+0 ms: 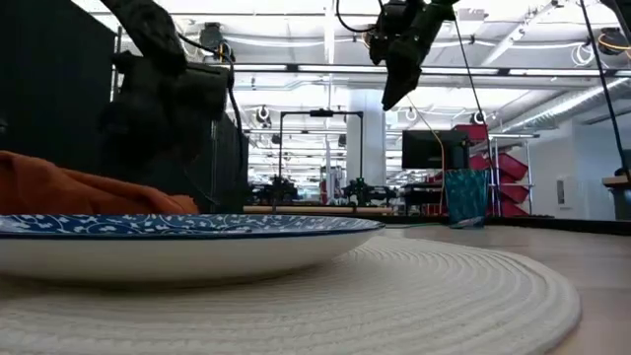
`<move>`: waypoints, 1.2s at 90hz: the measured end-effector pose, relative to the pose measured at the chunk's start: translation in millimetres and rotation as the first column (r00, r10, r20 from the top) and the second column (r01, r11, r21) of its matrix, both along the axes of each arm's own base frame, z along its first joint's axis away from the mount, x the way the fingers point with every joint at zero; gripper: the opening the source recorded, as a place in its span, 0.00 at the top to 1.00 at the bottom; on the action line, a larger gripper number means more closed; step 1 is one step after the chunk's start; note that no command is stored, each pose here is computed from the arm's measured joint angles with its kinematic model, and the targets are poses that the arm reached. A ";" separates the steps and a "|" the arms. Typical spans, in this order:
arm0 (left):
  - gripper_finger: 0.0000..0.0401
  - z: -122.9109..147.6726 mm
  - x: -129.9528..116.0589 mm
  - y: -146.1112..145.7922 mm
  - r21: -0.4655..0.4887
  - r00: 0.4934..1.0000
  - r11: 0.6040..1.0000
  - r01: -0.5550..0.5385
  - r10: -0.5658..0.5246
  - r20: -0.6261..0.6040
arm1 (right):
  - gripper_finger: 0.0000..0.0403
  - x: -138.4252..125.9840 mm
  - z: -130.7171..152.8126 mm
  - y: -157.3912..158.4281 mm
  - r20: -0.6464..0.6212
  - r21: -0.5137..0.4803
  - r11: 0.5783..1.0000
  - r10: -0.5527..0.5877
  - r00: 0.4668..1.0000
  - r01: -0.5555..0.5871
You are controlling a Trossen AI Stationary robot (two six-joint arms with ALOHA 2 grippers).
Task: Set table place
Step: Fold the orange table napkin
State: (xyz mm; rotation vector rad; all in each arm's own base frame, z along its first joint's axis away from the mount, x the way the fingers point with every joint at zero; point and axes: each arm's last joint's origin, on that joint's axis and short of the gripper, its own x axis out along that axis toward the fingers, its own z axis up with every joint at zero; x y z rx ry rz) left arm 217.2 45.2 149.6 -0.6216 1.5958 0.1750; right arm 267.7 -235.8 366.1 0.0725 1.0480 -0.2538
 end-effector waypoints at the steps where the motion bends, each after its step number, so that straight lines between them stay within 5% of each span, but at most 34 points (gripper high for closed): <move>1: 0.68 -1.0 0.4 -0.5 -0.001 1.000 1.000 0.003 -0.003 -0.005 | 0.41 0.0 0.0 0.0 0.000 0.000 1.000 0.000 1.000 0.000; 18: 0.71 -11.0 5.0 -9.1 -0.013 0.996 0.997 0.075 -0.076 -0.041 | 0.41 -0.2 -0.2 0.2 -0.003 0.003 1.000 0.000 1.000 0.000; 32: 0.94 -4.7 5.1 -14.4 0.038 0.990 0.990 0.133 -0.131 -0.046 | 0.41 -0.2 -0.2 0.2 -0.003 0.001 1.000 0.002 1.000 -0.002; 40: 0.99 12.2 4.8 -12.5 0.121 0.993 0.986 0.116 -0.116 -0.010 | 0.41 -0.1 0.0 0.1 -0.001 -0.001 1.000 0.003 1.000 -0.003; 73: 1.00 94.7 -4.1 -4.3 0.429 0.994 0.903 0.006 -0.053 0.098 | 0.41 0.6 0.5 -0.6 0.006 -0.010 1.000 0.007 1.000 -0.006; 108: 1.00 89.9 5.3 -3.3 0.454 0.995 0.890 0.039 -0.078 0.068 | 0.41 0.5 0.5 -0.7 0.007 -0.007 1.000 -0.002 1.000 0.002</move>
